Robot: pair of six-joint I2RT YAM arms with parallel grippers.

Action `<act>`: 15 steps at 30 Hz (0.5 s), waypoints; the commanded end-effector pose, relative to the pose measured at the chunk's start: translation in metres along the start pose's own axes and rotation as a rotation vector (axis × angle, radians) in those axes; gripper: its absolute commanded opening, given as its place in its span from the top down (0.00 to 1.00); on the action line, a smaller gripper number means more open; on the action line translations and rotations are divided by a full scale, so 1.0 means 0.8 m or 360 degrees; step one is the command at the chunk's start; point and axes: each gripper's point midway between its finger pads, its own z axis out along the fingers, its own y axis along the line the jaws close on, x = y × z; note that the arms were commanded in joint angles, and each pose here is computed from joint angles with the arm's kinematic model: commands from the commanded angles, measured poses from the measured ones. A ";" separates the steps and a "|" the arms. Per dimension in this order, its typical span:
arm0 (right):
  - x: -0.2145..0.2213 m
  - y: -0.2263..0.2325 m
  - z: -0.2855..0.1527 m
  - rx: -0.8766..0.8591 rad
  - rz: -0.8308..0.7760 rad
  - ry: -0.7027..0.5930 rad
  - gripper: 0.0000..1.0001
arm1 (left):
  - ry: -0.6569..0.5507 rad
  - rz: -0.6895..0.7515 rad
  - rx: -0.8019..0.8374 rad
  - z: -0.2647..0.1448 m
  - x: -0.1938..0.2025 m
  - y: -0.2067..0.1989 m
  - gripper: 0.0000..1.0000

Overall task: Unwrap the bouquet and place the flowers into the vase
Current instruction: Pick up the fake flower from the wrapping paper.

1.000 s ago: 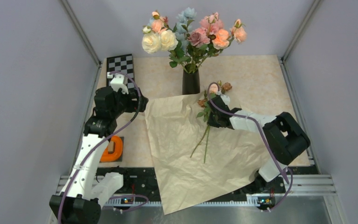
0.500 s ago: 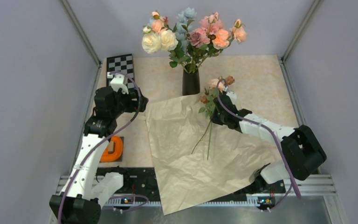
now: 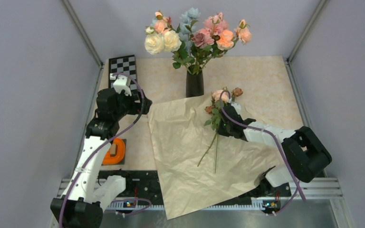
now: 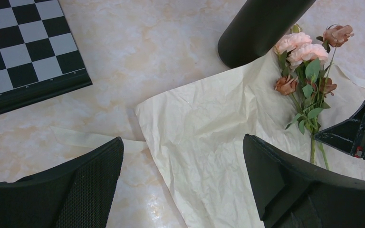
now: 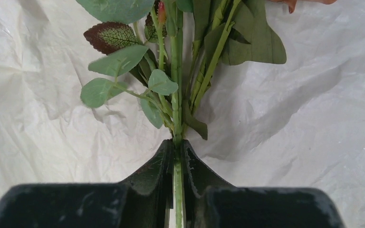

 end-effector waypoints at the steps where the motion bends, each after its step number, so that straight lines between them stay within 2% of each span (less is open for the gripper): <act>1: 0.001 0.023 0.002 -0.0150 -0.0006 -0.0020 0.90 | -0.0041 0.0008 0.0030 0.004 -0.006 -0.002 0.01; 4: 0.003 0.024 0.000 -0.0173 -0.0002 -0.0019 0.91 | -0.0038 0.0008 0.0032 0.004 -0.005 -0.003 0.01; 8: 0.004 0.026 -0.007 -0.0216 0.0015 -0.0026 1.00 | -0.0035 0.0005 0.0032 0.004 -0.005 -0.002 0.01; 15: -0.015 0.032 -0.044 -0.0310 0.0071 -0.0146 1.00 | -0.0035 0.0002 0.0041 0.005 -0.005 -0.004 0.01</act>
